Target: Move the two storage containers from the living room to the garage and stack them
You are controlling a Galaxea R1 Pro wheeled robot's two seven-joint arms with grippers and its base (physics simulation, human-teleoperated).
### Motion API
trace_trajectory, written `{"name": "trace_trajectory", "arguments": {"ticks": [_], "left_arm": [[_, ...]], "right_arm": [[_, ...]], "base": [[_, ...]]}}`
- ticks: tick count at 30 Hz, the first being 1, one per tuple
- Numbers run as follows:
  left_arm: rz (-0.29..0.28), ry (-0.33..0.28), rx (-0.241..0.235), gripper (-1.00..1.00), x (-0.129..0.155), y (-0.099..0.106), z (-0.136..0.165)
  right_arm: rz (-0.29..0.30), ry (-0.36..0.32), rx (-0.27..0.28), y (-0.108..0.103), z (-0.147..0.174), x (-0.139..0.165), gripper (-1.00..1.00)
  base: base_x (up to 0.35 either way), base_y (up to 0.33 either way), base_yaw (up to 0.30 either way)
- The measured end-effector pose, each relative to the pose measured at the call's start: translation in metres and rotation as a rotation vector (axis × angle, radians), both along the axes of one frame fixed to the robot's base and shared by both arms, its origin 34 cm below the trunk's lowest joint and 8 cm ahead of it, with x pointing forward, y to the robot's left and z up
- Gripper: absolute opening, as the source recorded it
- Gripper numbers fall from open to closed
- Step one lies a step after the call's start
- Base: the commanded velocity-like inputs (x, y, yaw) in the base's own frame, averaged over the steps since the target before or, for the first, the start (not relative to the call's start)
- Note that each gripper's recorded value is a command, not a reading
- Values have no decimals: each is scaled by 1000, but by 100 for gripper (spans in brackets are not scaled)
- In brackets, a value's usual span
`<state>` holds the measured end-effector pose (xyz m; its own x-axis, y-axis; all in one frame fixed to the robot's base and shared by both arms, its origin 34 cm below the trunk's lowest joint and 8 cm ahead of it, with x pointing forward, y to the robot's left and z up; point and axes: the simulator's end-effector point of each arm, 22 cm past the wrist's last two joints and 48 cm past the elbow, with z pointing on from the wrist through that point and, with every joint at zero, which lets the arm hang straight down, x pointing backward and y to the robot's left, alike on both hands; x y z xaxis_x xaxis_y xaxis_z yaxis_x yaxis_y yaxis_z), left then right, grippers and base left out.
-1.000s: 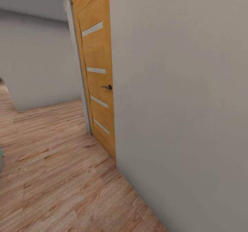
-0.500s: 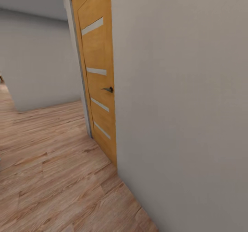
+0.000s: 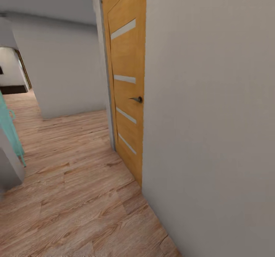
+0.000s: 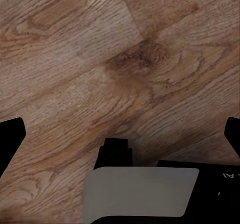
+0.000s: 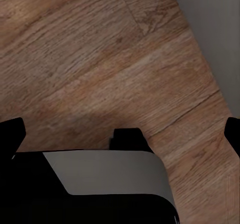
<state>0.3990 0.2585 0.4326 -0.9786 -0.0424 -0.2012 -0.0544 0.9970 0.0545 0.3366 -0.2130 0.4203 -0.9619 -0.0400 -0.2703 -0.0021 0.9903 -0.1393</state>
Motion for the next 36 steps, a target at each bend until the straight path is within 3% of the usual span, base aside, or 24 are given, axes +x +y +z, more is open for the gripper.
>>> {"name": "trace_trajectory", "arguments": {"ticks": [20, 22, 28, 36], "left_arm": [[1, 13, 1, 100, -5, 0, -1], [1, 19, 0, 100, -10, -2, -3], [4, 72, -5, 100, -60, -4, -17], [9, 30, -3, 100, -63, -1, -18]], "right_arm": [[-1, 0, 0, 0, 0, 0, 100], [-1, 0, 0, 0, 0, 0, 100], [0, -5, 1, 0, 0, 0, 100], [-1, -6, 2, 0, 0, 0, 100]], "base": [[0, 0, 271], [0, 0, 271], [0, 0, 271], [0, 0, 271]]}}
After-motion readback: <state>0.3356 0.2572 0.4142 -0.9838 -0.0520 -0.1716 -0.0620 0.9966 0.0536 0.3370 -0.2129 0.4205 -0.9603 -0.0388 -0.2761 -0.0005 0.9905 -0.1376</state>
